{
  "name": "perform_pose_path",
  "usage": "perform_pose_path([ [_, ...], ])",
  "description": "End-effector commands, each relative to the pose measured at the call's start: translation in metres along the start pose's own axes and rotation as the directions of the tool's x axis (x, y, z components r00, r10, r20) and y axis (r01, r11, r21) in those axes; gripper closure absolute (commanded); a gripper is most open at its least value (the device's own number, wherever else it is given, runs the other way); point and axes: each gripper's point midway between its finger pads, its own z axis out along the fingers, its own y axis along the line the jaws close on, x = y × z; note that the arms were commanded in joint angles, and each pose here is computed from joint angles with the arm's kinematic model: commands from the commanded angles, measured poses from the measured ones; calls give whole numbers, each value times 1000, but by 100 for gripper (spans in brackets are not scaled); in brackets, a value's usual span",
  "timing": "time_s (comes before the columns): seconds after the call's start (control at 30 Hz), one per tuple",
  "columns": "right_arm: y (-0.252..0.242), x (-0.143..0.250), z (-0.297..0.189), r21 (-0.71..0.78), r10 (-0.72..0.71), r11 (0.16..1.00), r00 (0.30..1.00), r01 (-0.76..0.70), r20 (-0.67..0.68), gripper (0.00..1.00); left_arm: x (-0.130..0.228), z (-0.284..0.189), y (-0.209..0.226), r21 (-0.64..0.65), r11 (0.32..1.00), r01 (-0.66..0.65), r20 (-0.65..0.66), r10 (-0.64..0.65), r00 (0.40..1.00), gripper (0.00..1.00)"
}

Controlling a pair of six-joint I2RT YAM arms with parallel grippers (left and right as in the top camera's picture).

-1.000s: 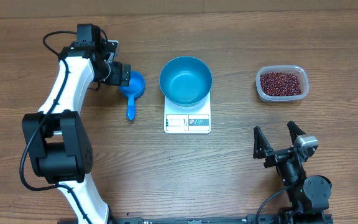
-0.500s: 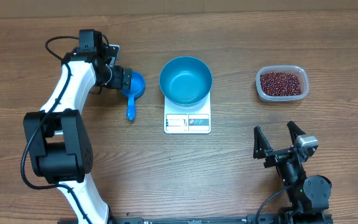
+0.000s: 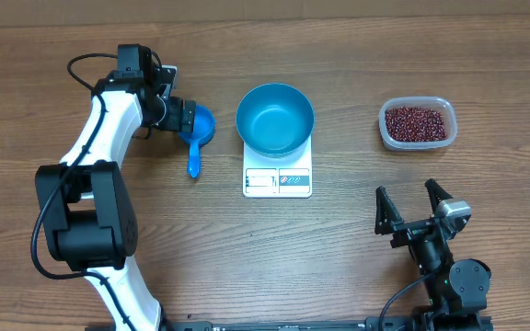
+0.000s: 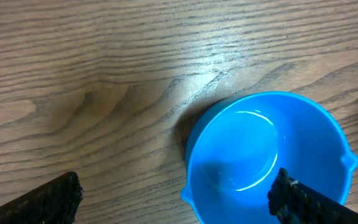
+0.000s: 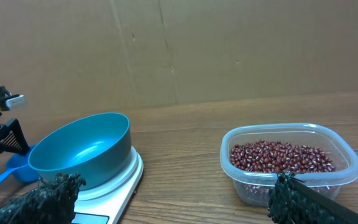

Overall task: Scoop item into bowl and weigh 150g on scale
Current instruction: 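Lower the left gripper and close it on the blue scoop's rim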

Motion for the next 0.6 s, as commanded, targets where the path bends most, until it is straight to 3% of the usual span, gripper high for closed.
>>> perform_pose_path([
  [0.0, 2, 2, 0, -11, 1, 1000, 1000, -1, 1, 0, 16, 21, 1, -4, 1000, 24, -58, -24, 998, 0],
  [0.57, 2, 2, 0, -11, 1, 1000, 1000, -1, 1, 0, 29, 44, 2, 1, 1000, 29, -111, -29, 993, 1],
])
